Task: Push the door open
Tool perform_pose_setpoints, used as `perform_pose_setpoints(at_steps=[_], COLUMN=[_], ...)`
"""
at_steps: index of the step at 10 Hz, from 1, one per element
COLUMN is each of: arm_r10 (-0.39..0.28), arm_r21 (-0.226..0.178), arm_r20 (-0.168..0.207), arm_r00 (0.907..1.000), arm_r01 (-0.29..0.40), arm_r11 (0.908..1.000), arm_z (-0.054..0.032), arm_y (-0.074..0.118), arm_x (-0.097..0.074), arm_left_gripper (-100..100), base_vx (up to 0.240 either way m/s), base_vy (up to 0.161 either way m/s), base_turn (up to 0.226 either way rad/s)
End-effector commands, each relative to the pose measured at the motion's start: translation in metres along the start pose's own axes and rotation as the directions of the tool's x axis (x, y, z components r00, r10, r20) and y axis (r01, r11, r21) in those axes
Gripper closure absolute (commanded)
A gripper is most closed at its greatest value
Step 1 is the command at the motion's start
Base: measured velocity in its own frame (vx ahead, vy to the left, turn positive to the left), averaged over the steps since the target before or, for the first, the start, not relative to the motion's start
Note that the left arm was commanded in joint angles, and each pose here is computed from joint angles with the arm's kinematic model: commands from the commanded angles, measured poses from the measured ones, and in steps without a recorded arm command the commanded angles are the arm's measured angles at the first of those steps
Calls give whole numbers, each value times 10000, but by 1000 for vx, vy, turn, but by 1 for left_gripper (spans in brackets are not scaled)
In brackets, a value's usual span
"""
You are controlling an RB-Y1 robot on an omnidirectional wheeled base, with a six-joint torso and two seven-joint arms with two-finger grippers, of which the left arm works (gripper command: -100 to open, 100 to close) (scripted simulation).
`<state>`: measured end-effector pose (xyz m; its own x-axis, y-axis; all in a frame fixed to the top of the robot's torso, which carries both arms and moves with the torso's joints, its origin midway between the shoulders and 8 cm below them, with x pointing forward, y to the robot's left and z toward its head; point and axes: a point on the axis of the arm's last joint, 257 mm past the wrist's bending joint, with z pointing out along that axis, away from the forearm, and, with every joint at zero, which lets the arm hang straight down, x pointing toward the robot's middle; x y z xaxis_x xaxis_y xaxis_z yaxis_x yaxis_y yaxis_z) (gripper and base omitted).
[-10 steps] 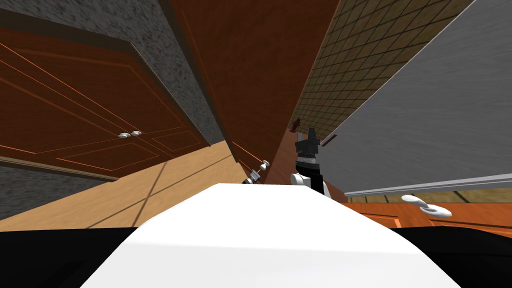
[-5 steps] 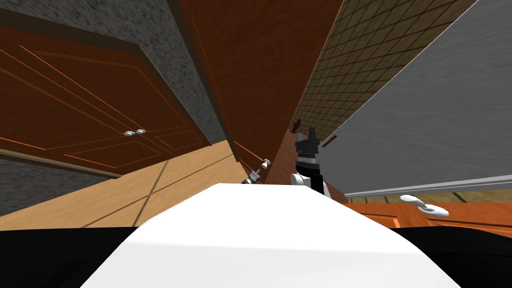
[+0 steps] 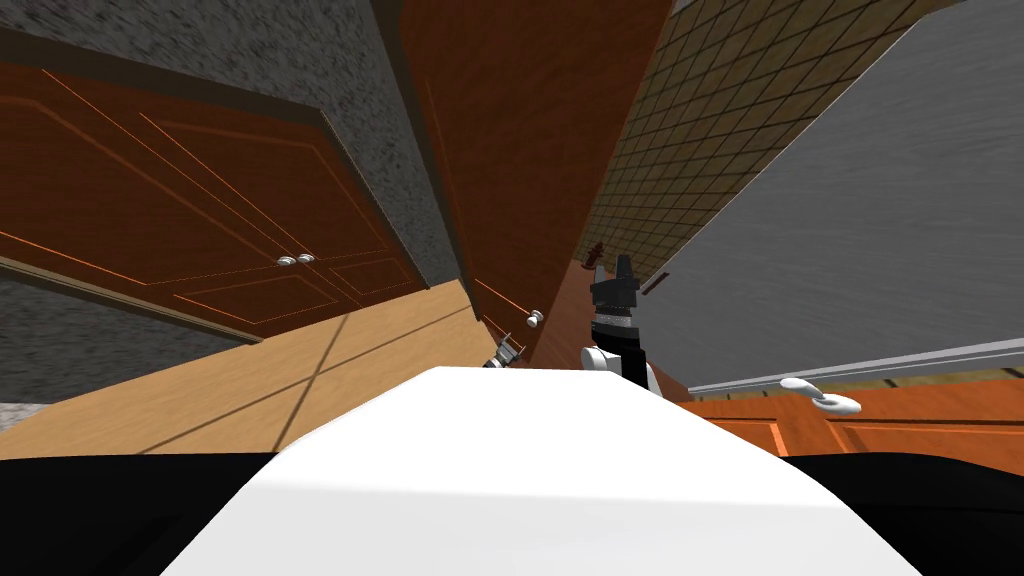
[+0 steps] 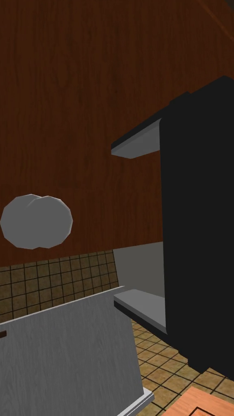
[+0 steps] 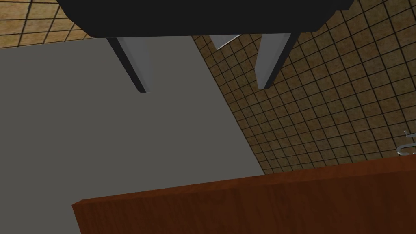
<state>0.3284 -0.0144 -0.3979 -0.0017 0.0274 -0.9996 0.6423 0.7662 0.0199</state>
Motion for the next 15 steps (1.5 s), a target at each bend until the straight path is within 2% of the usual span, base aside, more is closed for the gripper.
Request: perform_pose_setpoints(at_steps=[1, 3, 6, 7, 8, 13, 14, 15], arm_r10=[83, 128, 12, 45, 45, 45, -354, -478], arm_r21=[-3, -25, -111, -93, -93, -93, -168, -197], arm_r20=[-61, -81, 65, 28, 28, 28, -67, -65], arm_r00=[9999, 9999, 10000, 10000, 10000, 10000, 9994, 9988], arm_r01=[-83, -128, -11, -45, -45, -45, 353, 477], arm_r11=[10000, 9999, 9999, 9999, 9999, 9999, 9992, 9987], arm_z=[-14, -3, 101, 80, 80, 80, 54, 51], arm_y=[33, 59, 32, 46, 46, 46, 84, 100], arm_x=[24, 28, -36, -20, -20, -20, 22, 25], arm_left_gripper=[-100, -100, -100, -100, 100, 100, 100, 100], base_vx=[129, 188, 165, 56, -4, -12, 4, 7], base_vy=[-133, -112, -161, -64, 3, 13, -15, -20], base_turn=[-5, -9, -16, 11, -13, -2, -36, -26])
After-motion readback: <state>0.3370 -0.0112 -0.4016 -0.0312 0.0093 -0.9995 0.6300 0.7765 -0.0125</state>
